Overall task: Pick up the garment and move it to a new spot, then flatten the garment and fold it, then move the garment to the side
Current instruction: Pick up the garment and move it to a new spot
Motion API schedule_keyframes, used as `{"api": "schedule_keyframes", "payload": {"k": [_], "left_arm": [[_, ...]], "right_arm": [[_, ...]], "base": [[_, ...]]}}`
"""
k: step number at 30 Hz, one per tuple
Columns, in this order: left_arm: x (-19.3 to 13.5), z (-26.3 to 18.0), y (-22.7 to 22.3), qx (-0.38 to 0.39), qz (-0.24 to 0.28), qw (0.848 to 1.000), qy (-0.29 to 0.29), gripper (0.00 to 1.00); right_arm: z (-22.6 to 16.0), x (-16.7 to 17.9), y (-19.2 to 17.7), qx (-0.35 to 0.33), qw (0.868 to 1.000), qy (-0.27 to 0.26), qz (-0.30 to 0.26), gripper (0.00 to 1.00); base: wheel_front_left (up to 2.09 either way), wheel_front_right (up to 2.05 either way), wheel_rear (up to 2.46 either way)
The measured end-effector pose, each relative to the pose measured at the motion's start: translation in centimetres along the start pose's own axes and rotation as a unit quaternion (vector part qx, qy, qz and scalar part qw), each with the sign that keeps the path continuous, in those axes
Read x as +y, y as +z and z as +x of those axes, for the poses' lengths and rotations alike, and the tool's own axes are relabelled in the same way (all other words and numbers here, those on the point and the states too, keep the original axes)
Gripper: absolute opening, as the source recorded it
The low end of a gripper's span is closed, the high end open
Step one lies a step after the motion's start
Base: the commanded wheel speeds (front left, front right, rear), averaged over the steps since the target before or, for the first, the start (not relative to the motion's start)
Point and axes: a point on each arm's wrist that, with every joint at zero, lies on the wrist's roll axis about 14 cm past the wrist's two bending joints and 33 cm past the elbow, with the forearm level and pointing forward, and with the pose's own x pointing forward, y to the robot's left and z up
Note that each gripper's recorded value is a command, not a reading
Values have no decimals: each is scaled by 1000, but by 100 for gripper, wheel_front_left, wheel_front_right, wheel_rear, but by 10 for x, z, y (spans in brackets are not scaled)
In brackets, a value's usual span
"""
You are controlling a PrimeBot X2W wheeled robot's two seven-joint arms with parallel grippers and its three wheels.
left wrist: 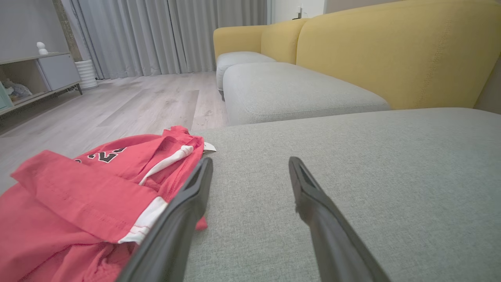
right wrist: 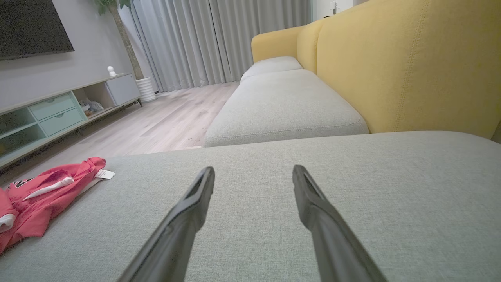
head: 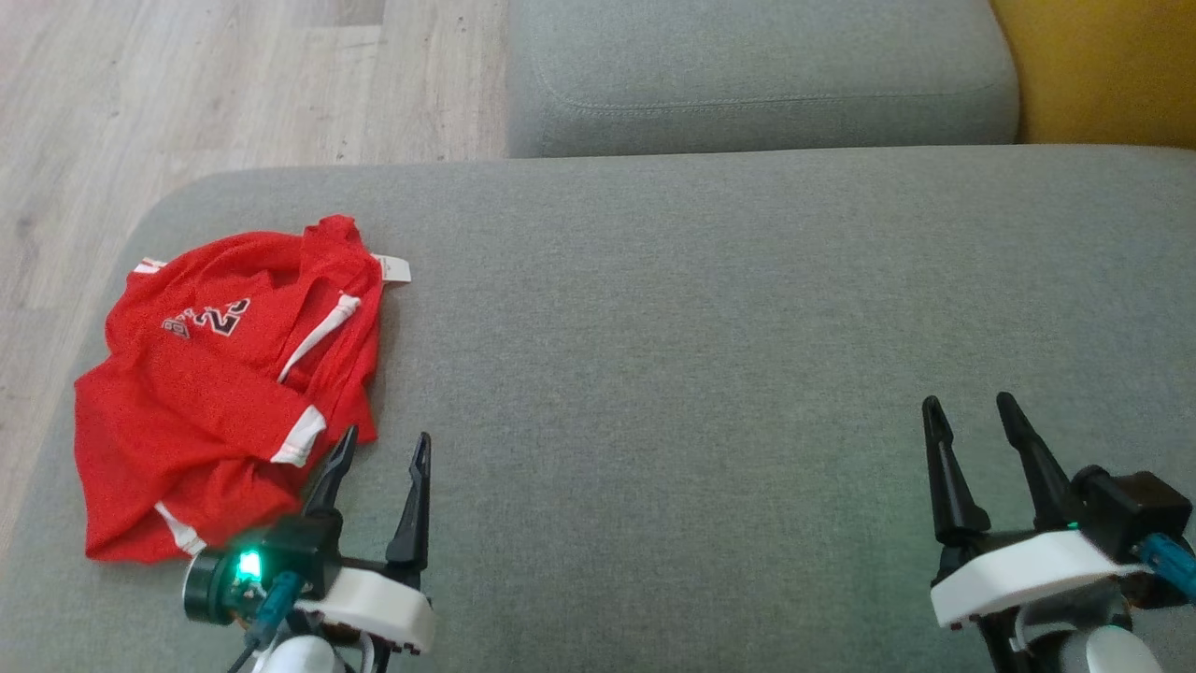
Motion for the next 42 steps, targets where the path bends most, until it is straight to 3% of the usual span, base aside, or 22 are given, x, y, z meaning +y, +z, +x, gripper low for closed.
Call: {"api": "schedule_keyframes", "payload": {"k": [8,14,22,27,34,42], "left_arm": [[22,-8,-3,1,-8,999,42,100],[65,-27,-3,-3,-13,994,113,100],[133,-82,-7,-7,-16,972,235,100],[155,-109,-10,-4,-18,958,286,100],[162,-121,-12,-4,-20,953,303,100],[160,-108,-15,6,-21,958,287,100]], "right_arm": [[11,23,-4,8,999,37,-7,100],[27,62,-5,16,995,98,-19,100],[46,133,-9,29,978,205,-32,100],[53,164,-5,22,968,248,-36,100],[55,175,-6,25,964,264,-34,100],[61,169,-9,29,965,257,-40,100]], "base": [[0,0,0],[0,0,0],[0,0,0],[0,0,0],[0,0,0],[0,0,0]]}}
